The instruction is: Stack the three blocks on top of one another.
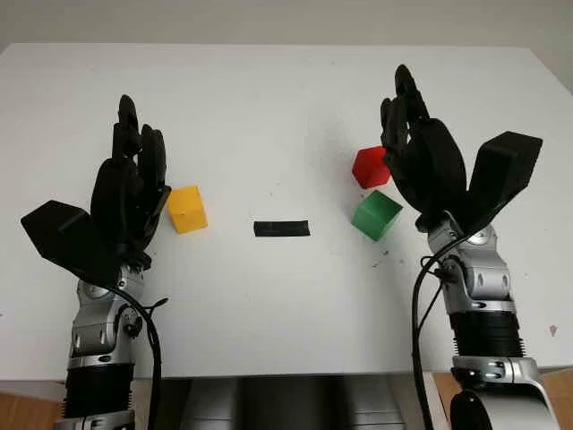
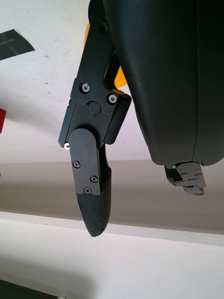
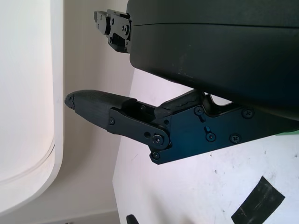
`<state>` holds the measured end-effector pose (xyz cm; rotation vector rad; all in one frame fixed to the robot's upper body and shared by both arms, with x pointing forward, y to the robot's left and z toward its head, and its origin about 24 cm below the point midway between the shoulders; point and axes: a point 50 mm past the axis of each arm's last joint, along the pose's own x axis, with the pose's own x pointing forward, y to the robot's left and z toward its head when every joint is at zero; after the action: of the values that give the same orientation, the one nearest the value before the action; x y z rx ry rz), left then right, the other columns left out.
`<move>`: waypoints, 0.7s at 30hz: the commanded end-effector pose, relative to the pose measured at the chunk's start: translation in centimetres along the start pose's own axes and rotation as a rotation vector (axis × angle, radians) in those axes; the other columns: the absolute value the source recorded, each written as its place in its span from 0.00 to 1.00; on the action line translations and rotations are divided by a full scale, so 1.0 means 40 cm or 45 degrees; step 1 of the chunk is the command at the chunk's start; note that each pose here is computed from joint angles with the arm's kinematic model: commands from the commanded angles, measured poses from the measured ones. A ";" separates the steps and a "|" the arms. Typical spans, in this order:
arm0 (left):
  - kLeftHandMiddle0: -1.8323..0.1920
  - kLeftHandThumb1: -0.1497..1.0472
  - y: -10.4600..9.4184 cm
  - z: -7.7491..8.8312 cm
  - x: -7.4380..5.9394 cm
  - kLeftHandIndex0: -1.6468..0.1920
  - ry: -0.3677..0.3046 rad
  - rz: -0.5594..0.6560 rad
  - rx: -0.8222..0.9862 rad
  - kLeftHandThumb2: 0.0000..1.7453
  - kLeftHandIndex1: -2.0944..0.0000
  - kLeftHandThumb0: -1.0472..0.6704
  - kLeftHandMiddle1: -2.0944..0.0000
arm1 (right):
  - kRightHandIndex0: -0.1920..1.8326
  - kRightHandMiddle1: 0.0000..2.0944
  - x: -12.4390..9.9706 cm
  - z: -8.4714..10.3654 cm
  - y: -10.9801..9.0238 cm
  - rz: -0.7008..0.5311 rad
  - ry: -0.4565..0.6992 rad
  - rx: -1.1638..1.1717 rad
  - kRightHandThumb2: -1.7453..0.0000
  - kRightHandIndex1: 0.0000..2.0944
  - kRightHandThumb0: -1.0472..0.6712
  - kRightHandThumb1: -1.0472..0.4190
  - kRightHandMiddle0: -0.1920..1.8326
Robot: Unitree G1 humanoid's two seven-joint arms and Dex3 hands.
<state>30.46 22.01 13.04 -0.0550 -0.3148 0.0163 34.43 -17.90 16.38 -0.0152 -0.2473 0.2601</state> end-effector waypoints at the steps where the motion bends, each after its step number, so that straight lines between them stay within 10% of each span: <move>1: 1.00 1.00 0.001 0.011 -0.001 1.00 -0.020 -0.007 0.019 0.28 1.00 0.16 1.00 | 0.00 0.00 0.007 0.035 -0.007 0.020 -0.065 -0.028 0.60 0.00 0.21 0.00 0.00; 7: 1.00 1.00 0.002 0.009 -0.011 1.00 -0.009 0.001 -0.008 0.27 1.00 0.17 1.00 | 0.09 0.06 0.022 0.096 -0.068 -0.033 -0.108 -0.231 0.84 0.05 0.30 0.00 0.10; 14: 1.00 1.00 -0.001 -0.002 -0.024 1.00 0.004 0.012 -0.019 0.26 1.00 0.18 1.00 | 0.26 0.43 0.073 0.177 -0.133 -0.045 -0.058 -0.807 0.99 0.12 0.35 0.14 0.11; 21: 1.00 1.00 -0.002 -0.004 -0.027 1.00 0.005 0.015 -0.022 0.26 1.00 0.18 1.00 | 0.37 0.22 0.114 0.211 -0.149 0.066 0.005 -1.373 0.97 0.11 0.33 0.24 0.31</move>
<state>29.66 21.96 12.33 -0.0768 -0.2950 0.0262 38.05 -22.39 24.86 -1.0198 -0.3492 0.1627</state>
